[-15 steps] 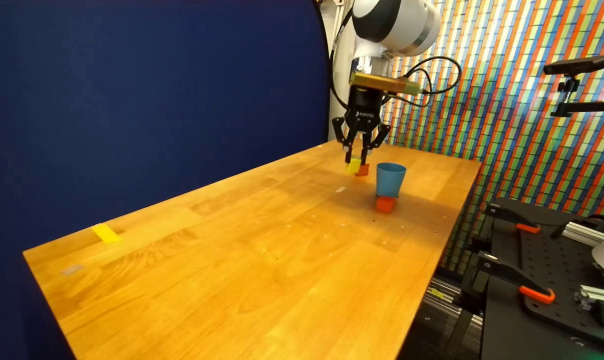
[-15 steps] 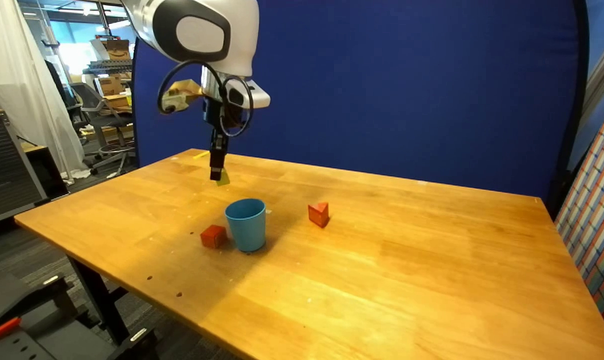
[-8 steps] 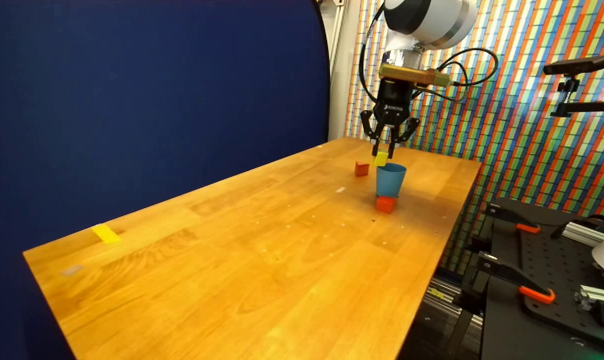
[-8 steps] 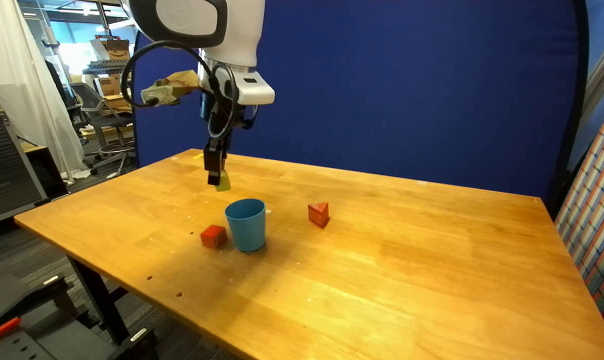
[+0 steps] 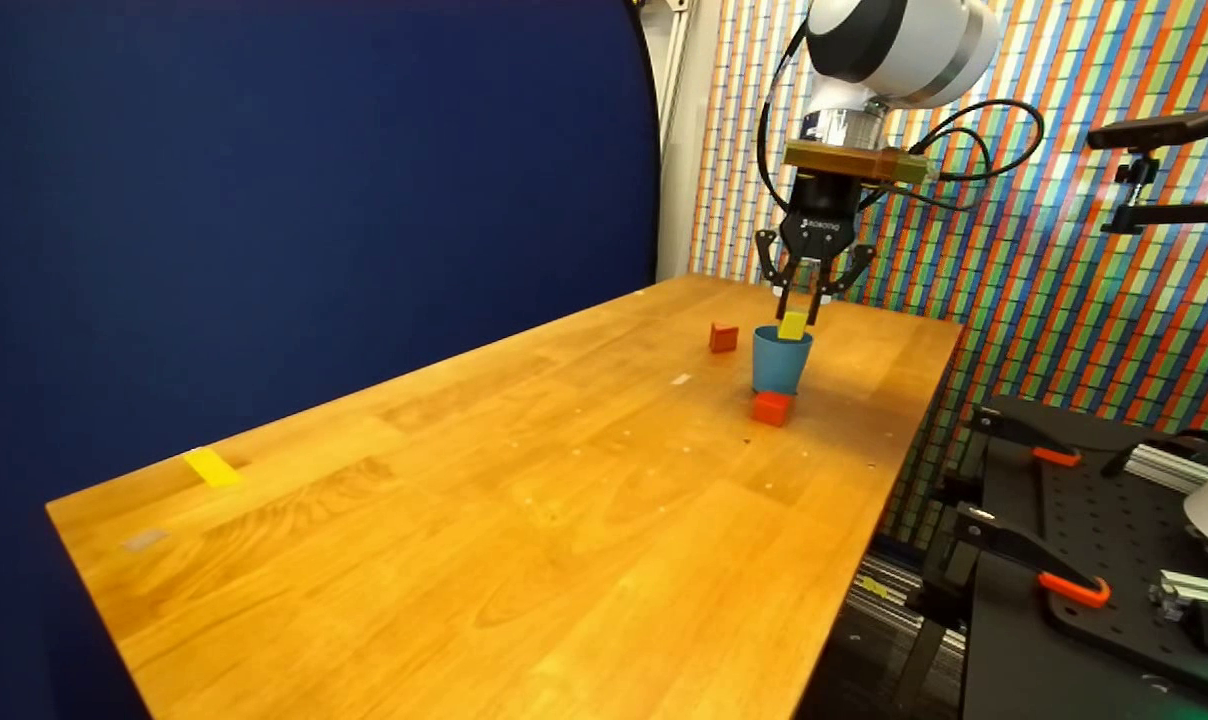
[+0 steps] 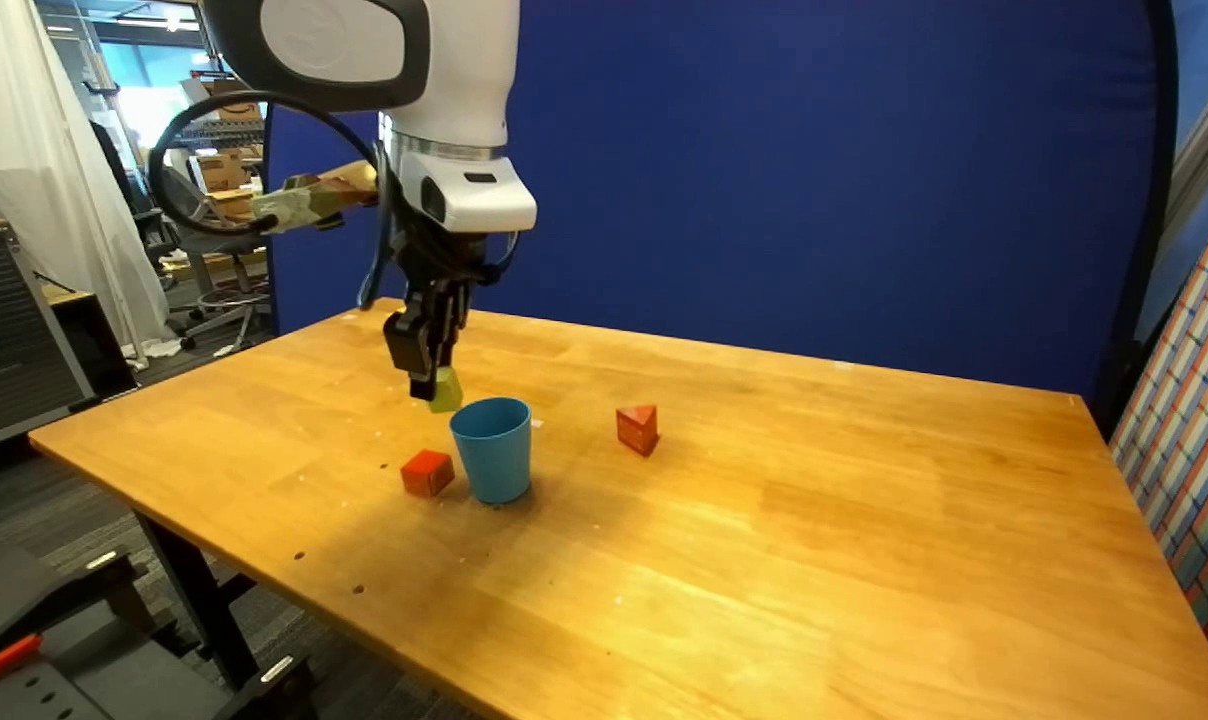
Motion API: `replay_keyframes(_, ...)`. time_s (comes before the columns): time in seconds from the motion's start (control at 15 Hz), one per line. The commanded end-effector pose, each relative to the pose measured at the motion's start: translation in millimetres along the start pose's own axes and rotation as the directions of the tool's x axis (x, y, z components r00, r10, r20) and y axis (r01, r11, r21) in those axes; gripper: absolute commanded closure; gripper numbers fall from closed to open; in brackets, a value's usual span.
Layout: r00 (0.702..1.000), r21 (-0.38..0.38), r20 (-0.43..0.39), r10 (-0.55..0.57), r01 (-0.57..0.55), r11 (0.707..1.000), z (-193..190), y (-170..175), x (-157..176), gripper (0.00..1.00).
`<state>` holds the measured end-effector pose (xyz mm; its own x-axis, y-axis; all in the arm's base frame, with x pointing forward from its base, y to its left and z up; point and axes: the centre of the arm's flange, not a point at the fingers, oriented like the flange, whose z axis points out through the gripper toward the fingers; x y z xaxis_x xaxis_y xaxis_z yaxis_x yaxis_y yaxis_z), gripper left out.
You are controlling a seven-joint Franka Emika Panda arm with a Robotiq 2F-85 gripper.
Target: Put the yellow block in the blue cup
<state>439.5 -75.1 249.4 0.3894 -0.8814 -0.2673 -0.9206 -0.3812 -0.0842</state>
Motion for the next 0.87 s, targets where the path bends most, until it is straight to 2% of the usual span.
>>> replay_keyframes(0.0,0.997,0.033,-0.048,0.057,-0.055,0.998,-13.8,9.7,1.8,0.91)
replay_keyframes(0.07,0.996,0.042,-0.050,0.068,-0.066,0.997,-14.4,10.9,3.3,0.91)
replay_keyframes(0.13,0.997,0.057,-0.045,0.068,-0.065,0.996,-14.5,11.3,3.1,0.41)
replay_keyframes(0.2,0.996,0.057,-0.047,0.072,-0.070,0.996,-13.8,11.8,3.6,0.40)
replay_keyframes(0.4,0.997,0.065,-0.039,0.069,-0.066,0.996,-11.8,12.6,5.9,0.18)
replay_keyframes(0.53,1.000,0.106,0.004,-0.013,0.012,0.994,-11.8,9.9,4.6,0.04)
replay_keyframes(0.6,0.999,0.044,-0.014,0.042,-0.041,0.998,-4.0,5.4,8.2,0.21)
replay_keyframes(0.73,1.000,0.067,-0.002,0.012,-0.012,0.998,-5.0,4.9,7.6,0.05)
replay_keyframes(0.8,1.000,0.069,-0.002,0.007,-0.007,0.998,-5.4,4.8,7.5,0.04)
